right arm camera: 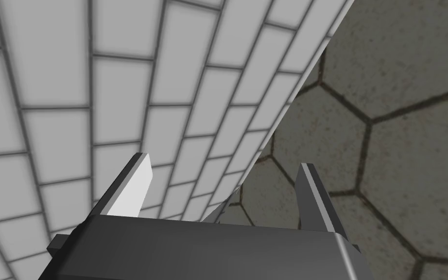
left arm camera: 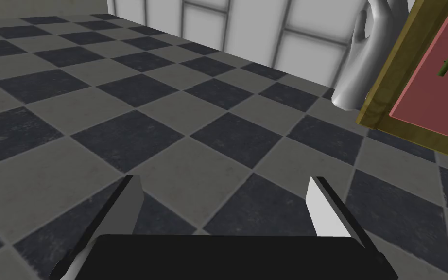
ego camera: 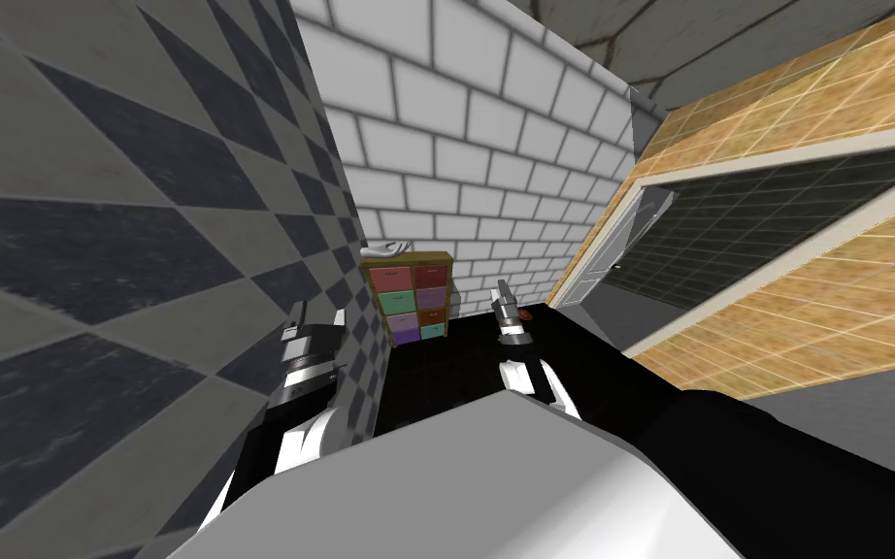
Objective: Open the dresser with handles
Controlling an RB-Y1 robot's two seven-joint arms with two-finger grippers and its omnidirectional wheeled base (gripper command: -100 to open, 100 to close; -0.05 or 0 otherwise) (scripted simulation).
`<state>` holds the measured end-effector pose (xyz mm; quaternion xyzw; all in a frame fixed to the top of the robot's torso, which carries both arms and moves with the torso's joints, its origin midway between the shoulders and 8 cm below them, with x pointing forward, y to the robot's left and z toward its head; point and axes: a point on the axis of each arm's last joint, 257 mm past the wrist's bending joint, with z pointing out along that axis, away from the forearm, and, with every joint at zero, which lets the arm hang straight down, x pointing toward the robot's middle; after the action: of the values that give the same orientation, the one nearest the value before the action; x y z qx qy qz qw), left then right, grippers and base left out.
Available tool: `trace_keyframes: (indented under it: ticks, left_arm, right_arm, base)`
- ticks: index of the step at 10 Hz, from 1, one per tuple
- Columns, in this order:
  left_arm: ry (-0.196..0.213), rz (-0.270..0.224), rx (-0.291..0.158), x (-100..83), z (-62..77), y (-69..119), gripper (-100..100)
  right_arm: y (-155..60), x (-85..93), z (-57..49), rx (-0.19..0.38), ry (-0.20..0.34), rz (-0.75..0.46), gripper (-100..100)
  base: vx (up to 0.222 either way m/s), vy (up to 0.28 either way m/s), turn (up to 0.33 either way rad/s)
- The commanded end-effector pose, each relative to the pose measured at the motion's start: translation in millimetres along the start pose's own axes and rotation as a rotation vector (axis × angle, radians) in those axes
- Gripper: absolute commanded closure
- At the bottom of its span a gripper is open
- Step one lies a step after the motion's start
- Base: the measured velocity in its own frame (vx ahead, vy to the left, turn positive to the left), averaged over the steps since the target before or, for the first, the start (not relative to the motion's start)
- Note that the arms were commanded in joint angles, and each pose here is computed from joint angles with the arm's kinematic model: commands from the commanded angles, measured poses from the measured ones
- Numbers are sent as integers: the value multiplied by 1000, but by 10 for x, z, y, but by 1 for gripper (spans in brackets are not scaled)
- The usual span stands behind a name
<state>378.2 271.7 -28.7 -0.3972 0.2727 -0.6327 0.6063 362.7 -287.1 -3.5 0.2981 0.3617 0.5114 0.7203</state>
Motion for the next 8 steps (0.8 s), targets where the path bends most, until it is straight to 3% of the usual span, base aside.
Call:
trace_keyframes:
  ticks: [1,8]
  left_arm:
    - [0,0,0,0,0,0,0]
    - [0,0,0,0,0,-2,0]
  right_arm:
    - [0,0,0,0,0,0,0]
    - [2,0,0,0,0,0,0]
  base:
    - [0,0,0]
    - [0,0,0]
